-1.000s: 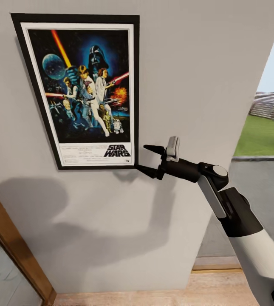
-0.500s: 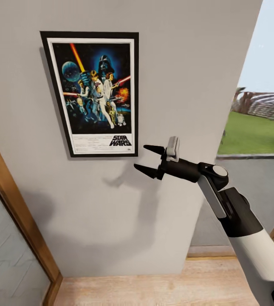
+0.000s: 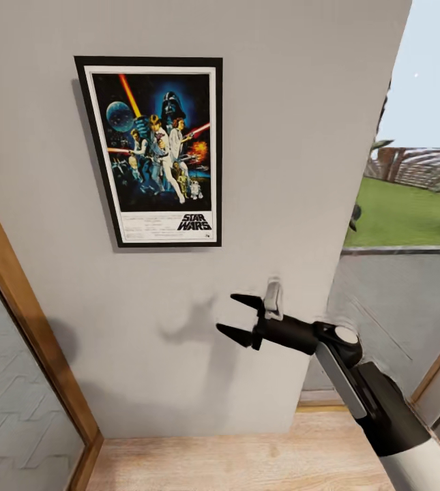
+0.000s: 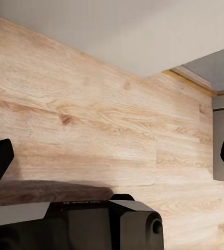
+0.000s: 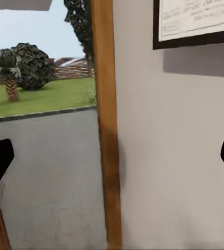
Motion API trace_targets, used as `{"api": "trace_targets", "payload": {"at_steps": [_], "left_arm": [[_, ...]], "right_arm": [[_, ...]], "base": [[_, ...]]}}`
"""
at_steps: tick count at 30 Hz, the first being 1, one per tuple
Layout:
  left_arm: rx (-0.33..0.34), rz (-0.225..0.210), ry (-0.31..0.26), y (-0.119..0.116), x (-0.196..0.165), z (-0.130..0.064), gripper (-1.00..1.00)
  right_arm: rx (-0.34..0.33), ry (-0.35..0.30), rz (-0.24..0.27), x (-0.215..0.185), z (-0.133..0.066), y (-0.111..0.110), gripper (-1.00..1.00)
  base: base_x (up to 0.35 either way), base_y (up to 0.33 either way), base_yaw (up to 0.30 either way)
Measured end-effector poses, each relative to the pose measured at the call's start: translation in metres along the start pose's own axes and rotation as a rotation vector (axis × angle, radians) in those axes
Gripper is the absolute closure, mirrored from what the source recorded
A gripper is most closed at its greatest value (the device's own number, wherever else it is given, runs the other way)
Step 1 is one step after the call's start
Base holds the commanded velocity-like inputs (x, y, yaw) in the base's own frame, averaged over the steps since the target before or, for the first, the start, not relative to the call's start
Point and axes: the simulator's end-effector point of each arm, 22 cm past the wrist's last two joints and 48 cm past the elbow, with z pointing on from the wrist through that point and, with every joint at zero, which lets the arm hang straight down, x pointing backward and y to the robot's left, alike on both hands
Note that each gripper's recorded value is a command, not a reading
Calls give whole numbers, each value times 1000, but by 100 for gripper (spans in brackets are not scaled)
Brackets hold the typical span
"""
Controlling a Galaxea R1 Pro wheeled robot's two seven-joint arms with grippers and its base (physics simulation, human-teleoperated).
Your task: Pick up the poster from the kitchen countertop and hang it on one of the wall nails in the kitchen.
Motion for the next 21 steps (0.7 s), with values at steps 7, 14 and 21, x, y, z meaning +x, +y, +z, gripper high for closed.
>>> {"api": "trace_targets", "payload": {"at_steps": [7, 14, 21], "left_arm": [[0, -2, 0, 0, 0, 0, -100], [-2, -5, 0, 1, 1, 0, -100], [-4, -7, 0, 1, 1, 0, -100]], "right_arm": [[82, 11, 131, 100, -40, 25, -100], [187, 118, 316, 203, -92, 44, -100], [328, 274, 524, 326, -161, 64, -100]], "base": [[0, 0, 0], [0, 0, 0], [0, 0, 0]]}}
